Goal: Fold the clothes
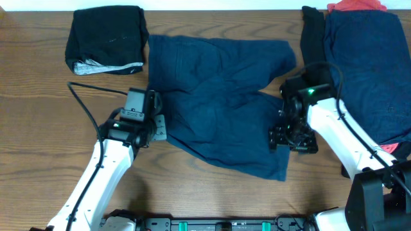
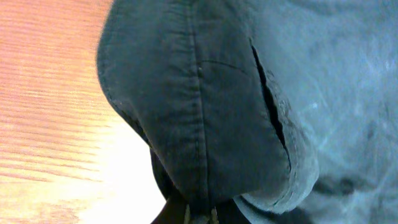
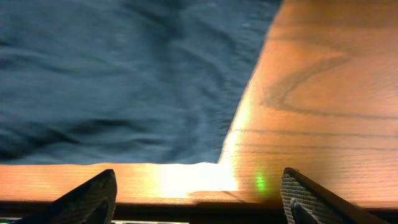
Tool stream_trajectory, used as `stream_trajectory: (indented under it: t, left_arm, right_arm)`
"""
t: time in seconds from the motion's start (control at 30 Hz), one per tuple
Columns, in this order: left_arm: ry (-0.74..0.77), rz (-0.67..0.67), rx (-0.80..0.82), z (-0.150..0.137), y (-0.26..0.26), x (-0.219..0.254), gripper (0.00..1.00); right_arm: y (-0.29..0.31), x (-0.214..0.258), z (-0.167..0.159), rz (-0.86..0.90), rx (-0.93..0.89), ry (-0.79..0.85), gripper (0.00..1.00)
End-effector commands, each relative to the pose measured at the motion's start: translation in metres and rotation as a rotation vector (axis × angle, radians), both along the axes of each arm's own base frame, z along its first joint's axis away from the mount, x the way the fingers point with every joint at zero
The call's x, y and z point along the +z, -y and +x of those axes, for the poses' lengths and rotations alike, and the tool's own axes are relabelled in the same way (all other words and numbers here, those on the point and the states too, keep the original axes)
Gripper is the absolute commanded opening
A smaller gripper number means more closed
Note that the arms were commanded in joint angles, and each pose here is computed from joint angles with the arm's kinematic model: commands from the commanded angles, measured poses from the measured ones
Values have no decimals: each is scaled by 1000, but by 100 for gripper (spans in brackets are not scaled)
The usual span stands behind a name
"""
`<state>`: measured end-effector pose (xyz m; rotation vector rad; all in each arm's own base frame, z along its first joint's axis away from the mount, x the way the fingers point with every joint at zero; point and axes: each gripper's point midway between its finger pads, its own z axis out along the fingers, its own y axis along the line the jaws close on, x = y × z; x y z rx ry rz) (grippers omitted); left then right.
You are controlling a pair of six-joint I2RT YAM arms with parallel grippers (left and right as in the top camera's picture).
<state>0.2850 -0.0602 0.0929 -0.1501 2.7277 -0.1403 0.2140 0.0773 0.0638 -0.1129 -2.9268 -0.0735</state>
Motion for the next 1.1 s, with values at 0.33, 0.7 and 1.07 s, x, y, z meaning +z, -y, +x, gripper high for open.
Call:
stream_trajectory:
  t: [0.33, 0.7, 1.07]
  left_arm:
    - [50, 13, 126, 19, -33, 5, 6]
    - [46, 14, 126, 18, -33, 5, 6]
    - [28, 17, 126, 14, -33, 3, 6]
  right_arm:
    - [-42, -21, -51, -52, 12, -75, 77]
    - [-81, -52, -78, -49, 15, -14, 74]
    - [-56, -80, -81, -153, -91, 54, 66]
